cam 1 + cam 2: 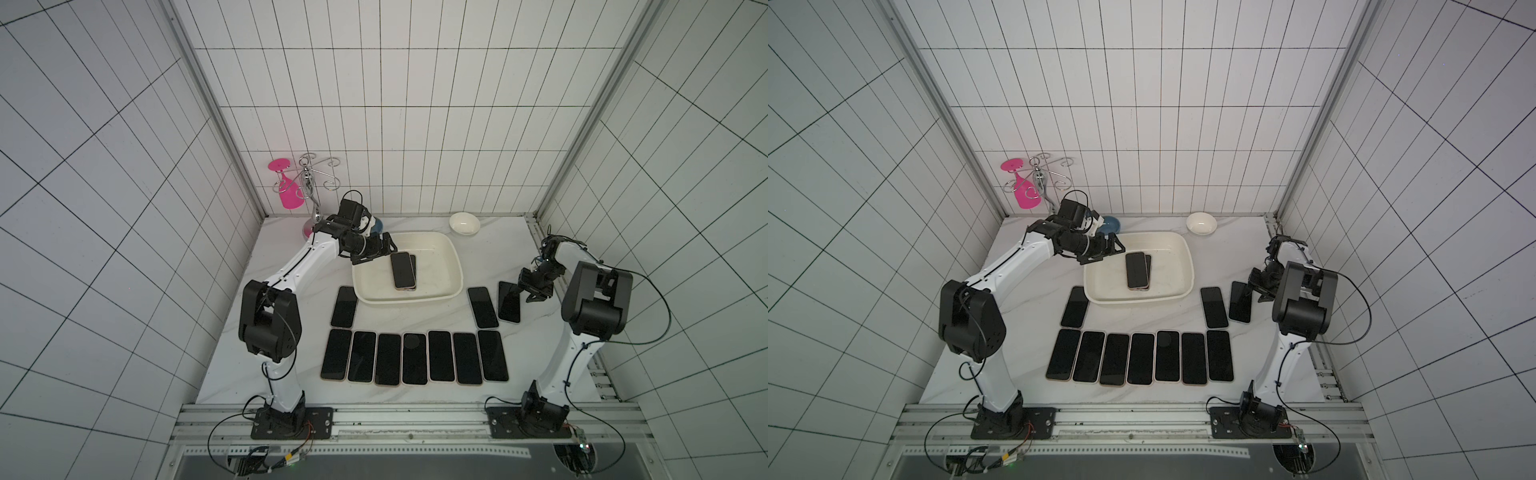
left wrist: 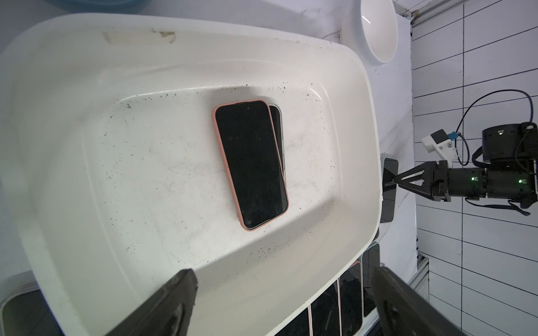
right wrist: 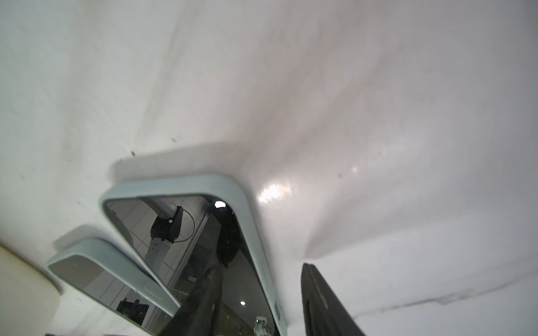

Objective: Take the phone out of the storage box
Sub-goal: Place the phone at the center of the board, then pick up the phone from the storage box.

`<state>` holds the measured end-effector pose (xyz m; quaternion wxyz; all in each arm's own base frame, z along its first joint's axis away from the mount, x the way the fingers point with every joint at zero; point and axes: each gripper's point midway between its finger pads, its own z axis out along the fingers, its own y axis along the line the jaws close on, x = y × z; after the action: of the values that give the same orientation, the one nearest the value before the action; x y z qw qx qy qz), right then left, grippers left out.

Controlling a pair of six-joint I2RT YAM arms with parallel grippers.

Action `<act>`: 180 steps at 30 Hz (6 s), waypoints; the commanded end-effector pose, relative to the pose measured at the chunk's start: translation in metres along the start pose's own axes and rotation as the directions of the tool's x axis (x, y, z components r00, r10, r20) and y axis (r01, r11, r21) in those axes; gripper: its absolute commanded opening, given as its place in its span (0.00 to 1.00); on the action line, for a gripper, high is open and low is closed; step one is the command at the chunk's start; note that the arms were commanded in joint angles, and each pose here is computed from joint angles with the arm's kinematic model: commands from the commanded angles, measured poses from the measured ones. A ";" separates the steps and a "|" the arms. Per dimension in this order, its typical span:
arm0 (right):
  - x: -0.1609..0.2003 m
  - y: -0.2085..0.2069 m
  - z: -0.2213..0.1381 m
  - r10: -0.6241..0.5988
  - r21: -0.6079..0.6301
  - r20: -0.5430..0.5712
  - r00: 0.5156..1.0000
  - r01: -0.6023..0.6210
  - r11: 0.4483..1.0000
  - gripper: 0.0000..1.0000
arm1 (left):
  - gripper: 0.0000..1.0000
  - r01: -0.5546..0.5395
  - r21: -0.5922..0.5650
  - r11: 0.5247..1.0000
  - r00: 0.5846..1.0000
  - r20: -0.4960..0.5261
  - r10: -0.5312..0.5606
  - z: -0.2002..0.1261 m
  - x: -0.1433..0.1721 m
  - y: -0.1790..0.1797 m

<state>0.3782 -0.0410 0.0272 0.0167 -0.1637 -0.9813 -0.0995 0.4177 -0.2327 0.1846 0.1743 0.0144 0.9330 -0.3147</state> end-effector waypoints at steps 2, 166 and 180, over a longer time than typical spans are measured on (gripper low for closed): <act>-0.013 0.015 0.006 -0.006 -0.055 0.006 1.000 0.006 0.998 0.48 | 0.98 -0.006 -0.020 1.000 1.000 0.013 0.006 0.000 -0.001 0.006; 0.137 0.394 -0.067 -0.460 -0.841 0.246 0.853 0.424 0.336 0.57 | 0.47 -0.133 -0.162 0.978 0.991 -0.022 0.131 0.039 -0.025 -0.052; 0.152 0.390 -0.062 -0.478 -0.839 0.236 0.846 0.426 0.338 0.54 | 0.44 -0.094 -0.136 0.986 0.995 -0.025 0.092 0.040 -0.025 -0.044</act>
<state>0.3647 0.3528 0.1638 -0.0627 0.1156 -0.8061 -0.5769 0.4491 -0.2796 0.1543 0.1500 0.0383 0.9671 -0.2020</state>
